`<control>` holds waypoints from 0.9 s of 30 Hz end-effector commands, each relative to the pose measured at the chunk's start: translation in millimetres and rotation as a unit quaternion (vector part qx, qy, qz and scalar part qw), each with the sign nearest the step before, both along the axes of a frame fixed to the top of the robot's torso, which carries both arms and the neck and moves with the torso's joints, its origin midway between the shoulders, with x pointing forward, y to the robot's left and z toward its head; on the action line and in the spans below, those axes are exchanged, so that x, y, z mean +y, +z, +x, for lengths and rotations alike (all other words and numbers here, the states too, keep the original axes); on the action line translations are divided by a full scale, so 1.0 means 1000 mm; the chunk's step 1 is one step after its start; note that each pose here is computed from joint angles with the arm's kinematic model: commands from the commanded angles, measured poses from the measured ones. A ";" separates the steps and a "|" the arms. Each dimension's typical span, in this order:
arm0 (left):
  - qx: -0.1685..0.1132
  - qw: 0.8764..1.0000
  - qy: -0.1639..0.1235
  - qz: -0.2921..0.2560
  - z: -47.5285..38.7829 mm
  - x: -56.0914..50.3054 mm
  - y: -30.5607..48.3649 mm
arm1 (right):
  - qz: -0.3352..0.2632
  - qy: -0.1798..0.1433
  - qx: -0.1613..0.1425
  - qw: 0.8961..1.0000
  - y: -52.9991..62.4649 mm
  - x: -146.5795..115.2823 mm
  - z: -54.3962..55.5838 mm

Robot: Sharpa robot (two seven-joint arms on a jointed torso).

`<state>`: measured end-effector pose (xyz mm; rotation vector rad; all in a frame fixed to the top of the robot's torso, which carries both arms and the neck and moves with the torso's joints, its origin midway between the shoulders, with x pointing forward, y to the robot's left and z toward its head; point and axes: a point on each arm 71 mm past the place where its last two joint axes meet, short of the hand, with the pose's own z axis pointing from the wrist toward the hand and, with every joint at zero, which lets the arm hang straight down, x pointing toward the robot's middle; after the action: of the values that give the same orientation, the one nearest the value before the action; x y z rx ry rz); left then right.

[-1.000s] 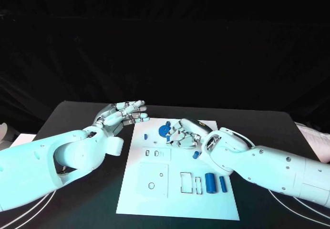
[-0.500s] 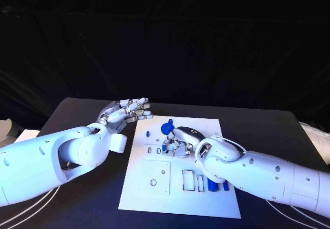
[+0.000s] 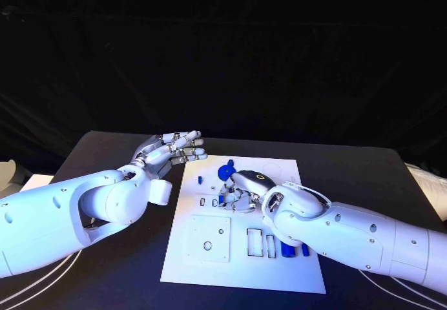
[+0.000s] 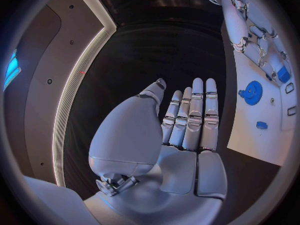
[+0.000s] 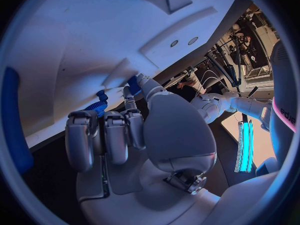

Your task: Assemble the parts on the task board

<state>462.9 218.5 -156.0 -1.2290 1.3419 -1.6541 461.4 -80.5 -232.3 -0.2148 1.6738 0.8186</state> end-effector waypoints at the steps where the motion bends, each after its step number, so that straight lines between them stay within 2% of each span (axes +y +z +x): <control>1: -0.004 1.000 -0.010 -0.007 -0.0008 -0.002 0.0014 | -0.033 0.000 0.015 0.999 -0.009 -0.002 -0.002; 27: -0.003 1.000 -0.009 -0.006 -0.0009 -0.001 0.0013 | -0.045 -0.008 0.012 0.999 -0.009 -0.004 -0.002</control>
<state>462.8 219.7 -156.1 -1.2299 1.3416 -1.6524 460.3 -81.2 -232.5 -0.2415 1.6835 0.7844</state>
